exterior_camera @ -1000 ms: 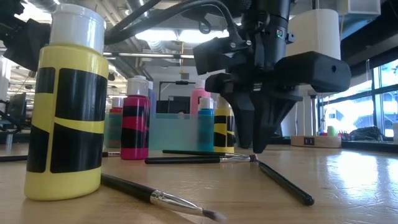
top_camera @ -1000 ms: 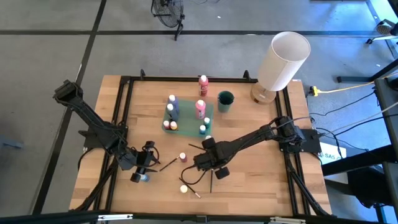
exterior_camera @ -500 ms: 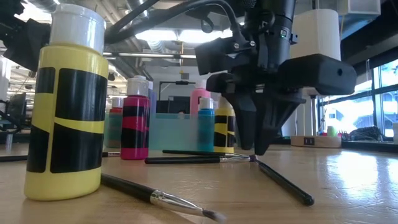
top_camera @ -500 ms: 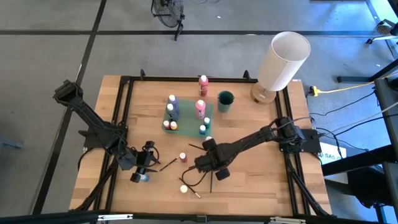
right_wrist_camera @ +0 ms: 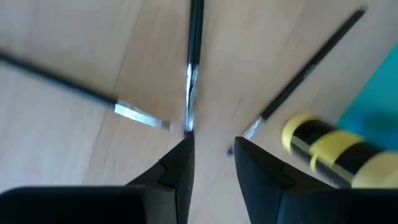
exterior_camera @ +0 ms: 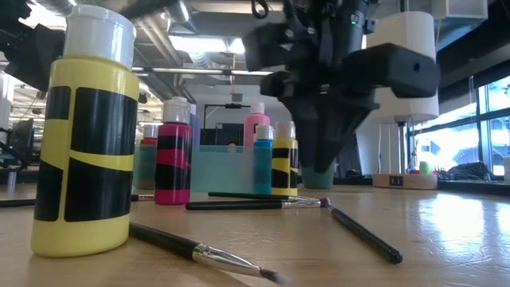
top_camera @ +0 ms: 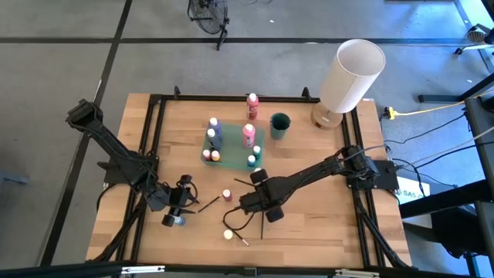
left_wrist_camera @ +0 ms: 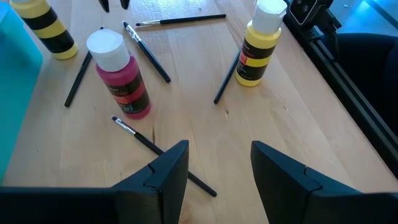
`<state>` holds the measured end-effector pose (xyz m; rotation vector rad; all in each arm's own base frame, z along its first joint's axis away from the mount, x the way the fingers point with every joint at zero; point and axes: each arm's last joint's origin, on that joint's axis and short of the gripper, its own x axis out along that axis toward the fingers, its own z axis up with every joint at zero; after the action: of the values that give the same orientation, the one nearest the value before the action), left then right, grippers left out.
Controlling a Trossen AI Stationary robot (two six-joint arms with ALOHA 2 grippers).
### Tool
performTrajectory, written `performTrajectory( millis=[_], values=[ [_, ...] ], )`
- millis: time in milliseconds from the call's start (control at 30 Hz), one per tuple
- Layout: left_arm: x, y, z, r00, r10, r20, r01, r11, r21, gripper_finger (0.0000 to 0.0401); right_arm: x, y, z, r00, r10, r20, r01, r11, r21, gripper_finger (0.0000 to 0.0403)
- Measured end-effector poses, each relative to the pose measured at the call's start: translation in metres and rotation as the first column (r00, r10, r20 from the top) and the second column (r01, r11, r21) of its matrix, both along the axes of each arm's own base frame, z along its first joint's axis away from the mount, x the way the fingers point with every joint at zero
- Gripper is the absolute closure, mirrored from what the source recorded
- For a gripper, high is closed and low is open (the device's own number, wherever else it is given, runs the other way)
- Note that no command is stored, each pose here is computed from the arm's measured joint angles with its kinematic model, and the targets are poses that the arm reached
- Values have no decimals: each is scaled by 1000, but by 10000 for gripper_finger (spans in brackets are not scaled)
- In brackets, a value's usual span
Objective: Pick & Place Paint Supplies
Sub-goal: Put the black paint brush into the dark green cup
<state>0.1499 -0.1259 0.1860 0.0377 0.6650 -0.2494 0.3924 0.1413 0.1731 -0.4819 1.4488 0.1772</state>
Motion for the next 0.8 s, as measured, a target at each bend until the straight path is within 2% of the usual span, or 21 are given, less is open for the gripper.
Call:
performTrajectory(
  millis=[200,367,567,800],
  values=[
    [0,0,0,1000,-1,-2,1,1000,0,232,-10,3,4,996,-25,-81,23,999,-31,287],
    [0,0,-1,1000,-2,-7,2,1000,3,232,-16,8,-4,994,-28,-109,27,1000,-5,287],
    [0,0,-1,1000,-1,-7,1,1000,2,232,-10,12,-6,999,-22,-43,23,999,30,287],
    [0,0,-1,1000,-1,-7,1,1000,2,232,-9,13,-6,999,-20,-32,22,999,44,287]
  ],
)
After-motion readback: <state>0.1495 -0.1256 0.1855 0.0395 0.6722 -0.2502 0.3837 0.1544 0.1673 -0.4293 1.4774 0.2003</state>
